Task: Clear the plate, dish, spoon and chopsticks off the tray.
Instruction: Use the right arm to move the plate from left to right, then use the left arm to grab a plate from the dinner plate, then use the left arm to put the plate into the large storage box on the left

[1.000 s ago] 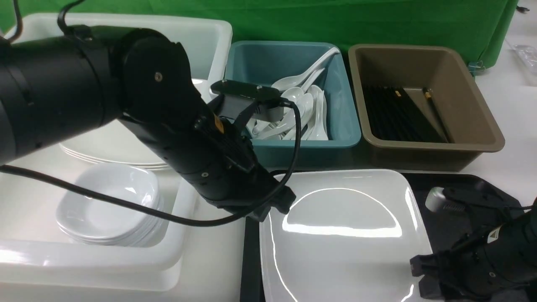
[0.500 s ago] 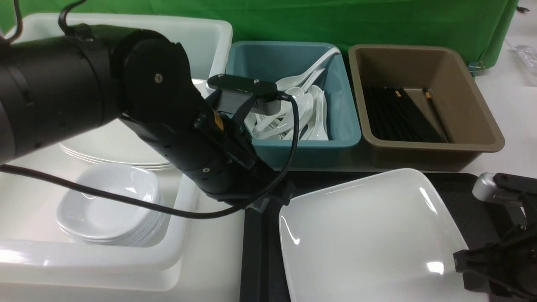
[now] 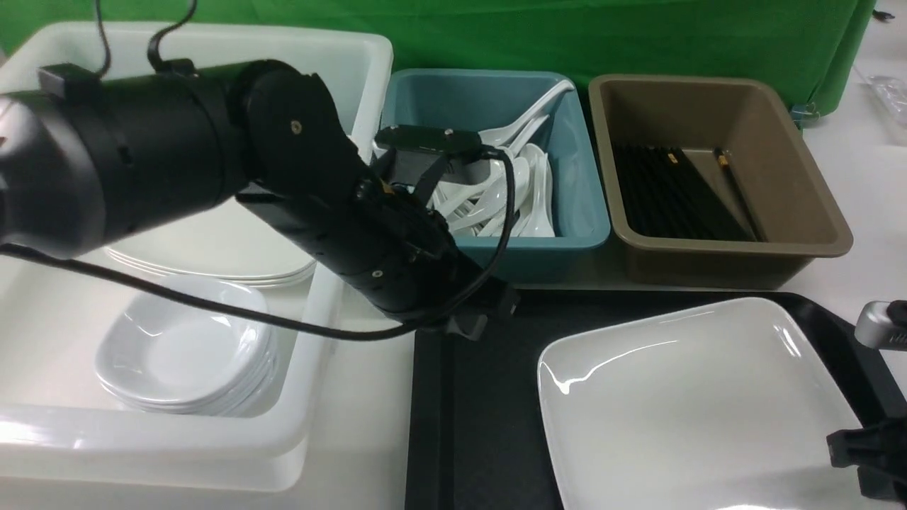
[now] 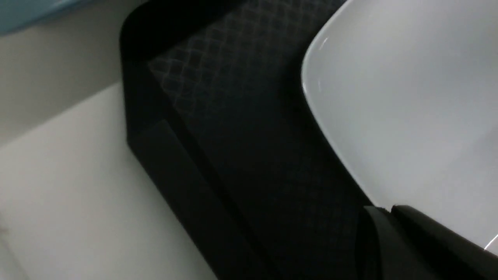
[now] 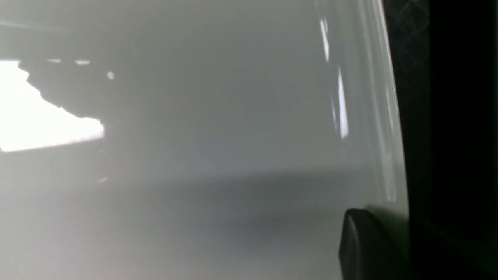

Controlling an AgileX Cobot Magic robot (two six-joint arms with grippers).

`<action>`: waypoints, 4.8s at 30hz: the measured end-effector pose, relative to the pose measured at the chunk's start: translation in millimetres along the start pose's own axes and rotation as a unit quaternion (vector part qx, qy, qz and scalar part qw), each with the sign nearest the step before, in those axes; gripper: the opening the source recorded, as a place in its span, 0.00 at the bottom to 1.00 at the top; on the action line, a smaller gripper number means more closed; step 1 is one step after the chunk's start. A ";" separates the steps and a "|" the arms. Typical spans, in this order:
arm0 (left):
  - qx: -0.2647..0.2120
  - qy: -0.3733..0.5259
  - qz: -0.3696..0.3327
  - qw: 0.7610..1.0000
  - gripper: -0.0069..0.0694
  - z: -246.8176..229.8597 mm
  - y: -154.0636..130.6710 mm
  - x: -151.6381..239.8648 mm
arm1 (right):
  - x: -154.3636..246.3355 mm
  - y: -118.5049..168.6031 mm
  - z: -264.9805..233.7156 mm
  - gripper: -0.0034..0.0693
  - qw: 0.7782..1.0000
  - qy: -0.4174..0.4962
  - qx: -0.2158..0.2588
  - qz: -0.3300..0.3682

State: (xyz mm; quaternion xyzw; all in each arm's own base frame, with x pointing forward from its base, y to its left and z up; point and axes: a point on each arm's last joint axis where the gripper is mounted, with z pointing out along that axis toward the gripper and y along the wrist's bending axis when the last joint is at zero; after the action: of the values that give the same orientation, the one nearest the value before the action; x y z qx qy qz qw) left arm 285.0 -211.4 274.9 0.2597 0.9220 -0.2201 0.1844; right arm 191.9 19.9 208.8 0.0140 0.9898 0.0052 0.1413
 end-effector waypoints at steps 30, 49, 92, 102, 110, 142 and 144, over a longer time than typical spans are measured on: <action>0.006 0.065 0.069 0.995 0.95 148.2 -3.5 -57.0 | 17.5 -7.2 -70.2 0.56 0.992 -0.128 -0.001 -0.017; 0.041 0.063 0.081 0.994 0.33 172.4 -25.0 -49.6 | 16.7 -7.2 -72.2 0.56 0.990 -0.142 -0.001 -0.021; -0.098 -0.112 0.111 0.983 0.12 -95.9 -18.1 -82.8 | 14.2 -7.0 -73.0 0.56 0.987 -0.157 -0.002 -0.023; -0.074 -0.142 0.037 0.986 0.12 -128.4 20.7 -86.0 | 13.5 -6.9 -73.3 0.56 0.987 -0.161 -0.002 -0.023; -0.079 -0.272 -0.072 0.956 0.12 -223.0 89.9 -78.1 | 12.5 -6.7 -73.6 0.56 0.986 -0.167 -0.003 -0.023; -0.128 -0.350 -0.424 0.826 0.12 -121.9 309.2 39.0 | 8.2 -5.9 -75.3 0.56 0.980 -0.192 -0.002 -0.048; -0.128 -0.345 -0.430 0.825 0.12 -115.5 312.6 40.1 | 8.0 -5.9 -75.5 0.56 0.980 -0.192 -0.002 -0.048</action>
State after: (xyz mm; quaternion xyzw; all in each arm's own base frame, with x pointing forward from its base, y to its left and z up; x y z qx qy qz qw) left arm 402.1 102.6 256.2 -0.2814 0.8366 -0.2322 0.4087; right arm 162.9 13.8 278.9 -0.0329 0.9437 -0.0018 0.3291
